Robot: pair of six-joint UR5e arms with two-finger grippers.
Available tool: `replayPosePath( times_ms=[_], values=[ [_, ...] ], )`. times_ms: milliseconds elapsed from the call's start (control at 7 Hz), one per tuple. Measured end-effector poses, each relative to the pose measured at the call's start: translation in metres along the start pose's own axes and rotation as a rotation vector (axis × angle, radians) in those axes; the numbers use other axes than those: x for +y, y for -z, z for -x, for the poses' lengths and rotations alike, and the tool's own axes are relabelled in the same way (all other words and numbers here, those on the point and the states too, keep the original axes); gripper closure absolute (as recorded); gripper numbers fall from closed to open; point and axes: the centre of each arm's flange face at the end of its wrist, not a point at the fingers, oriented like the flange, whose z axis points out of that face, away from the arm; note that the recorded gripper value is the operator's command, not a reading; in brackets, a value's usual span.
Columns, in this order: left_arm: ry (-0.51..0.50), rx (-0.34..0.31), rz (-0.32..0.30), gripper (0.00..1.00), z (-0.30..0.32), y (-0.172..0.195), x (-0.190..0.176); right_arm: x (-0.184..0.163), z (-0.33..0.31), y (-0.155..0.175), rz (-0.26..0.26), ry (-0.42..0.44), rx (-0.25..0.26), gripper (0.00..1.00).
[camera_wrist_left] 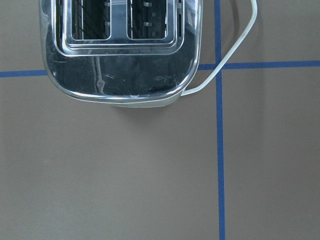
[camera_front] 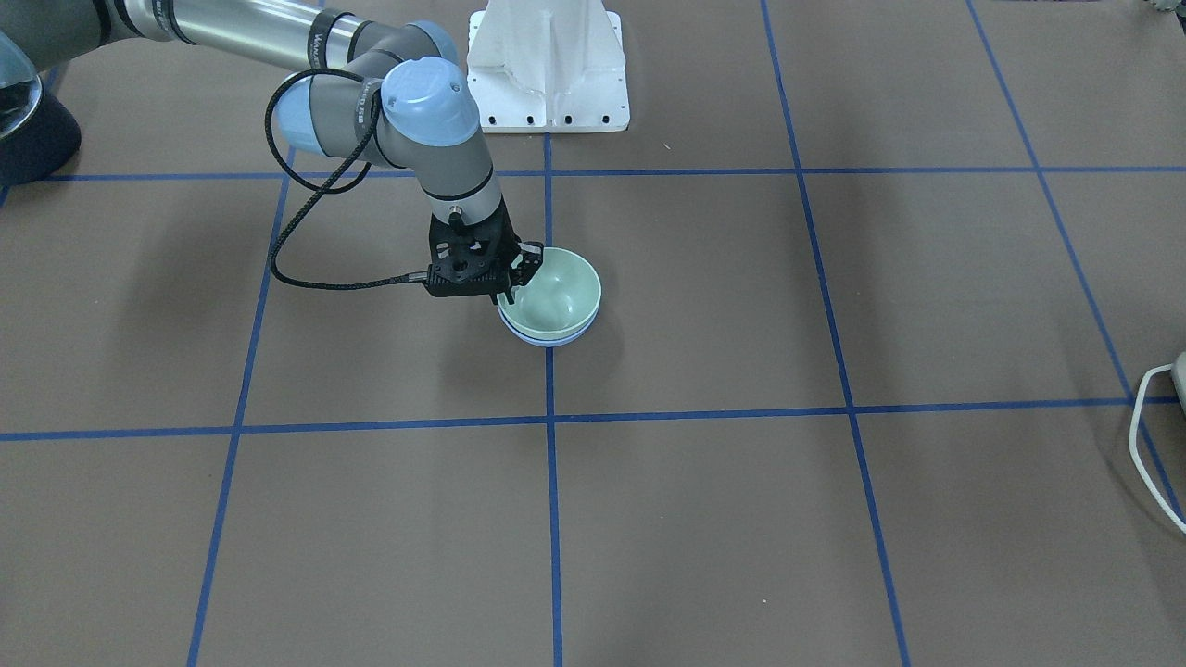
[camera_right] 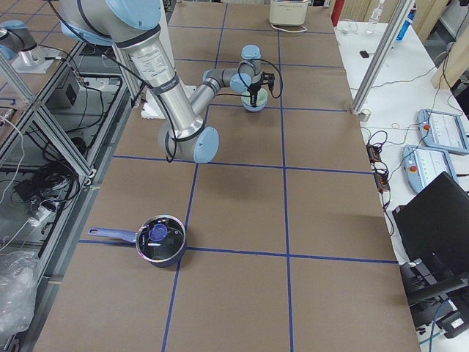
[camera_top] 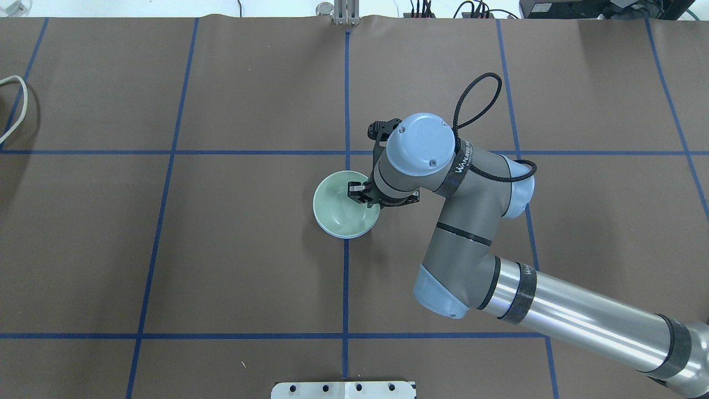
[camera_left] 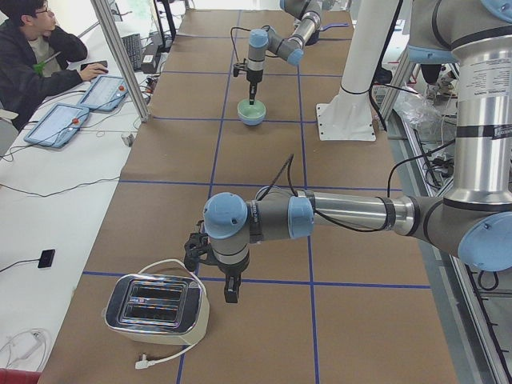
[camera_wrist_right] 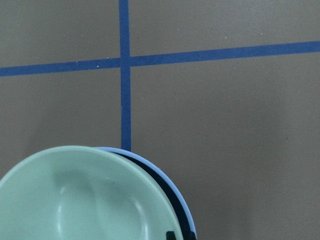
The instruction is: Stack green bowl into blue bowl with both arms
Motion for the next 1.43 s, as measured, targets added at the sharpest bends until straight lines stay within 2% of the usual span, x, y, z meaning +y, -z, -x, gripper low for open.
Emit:
replayPosePath(
  times_ms=[286, 429, 571, 714, 1143, 1429],
  values=[
    [0.001, 0.000, 0.000, 0.02, 0.000, 0.000, 0.000, -0.012, 0.000, 0.010, -0.027, -0.004, -0.006, 0.01],
    [0.001, 0.000, 0.000, 0.02, 0.000, 0.000, 0.000, -0.030, -0.004, 0.027, -0.038, -0.009, -0.022, 0.01],
    [0.007, 0.000, 0.001, 0.02, 0.000, 0.000, 0.000, -0.055, -0.018, 0.046, -0.036, -0.009, -0.037, 0.00],
    [0.028, 0.000, 0.001, 0.02, -0.001, 0.000, 0.000, -0.095, -0.052, 0.069, -0.034, 0.019, -0.040, 0.00],
    [0.054, -0.002, -0.016, 0.02, -0.006, 0.001, -0.006, -0.206, -0.225, 0.129, -0.067, 0.156, 0.030, 0.00],
    [0.011, -0.004, -0.057, 0.02, -0.010, 0.004, -0.012, -0.231, -0.359, 0.160, -0.057, 0.203, 0.079, 0.00]
  ],
)
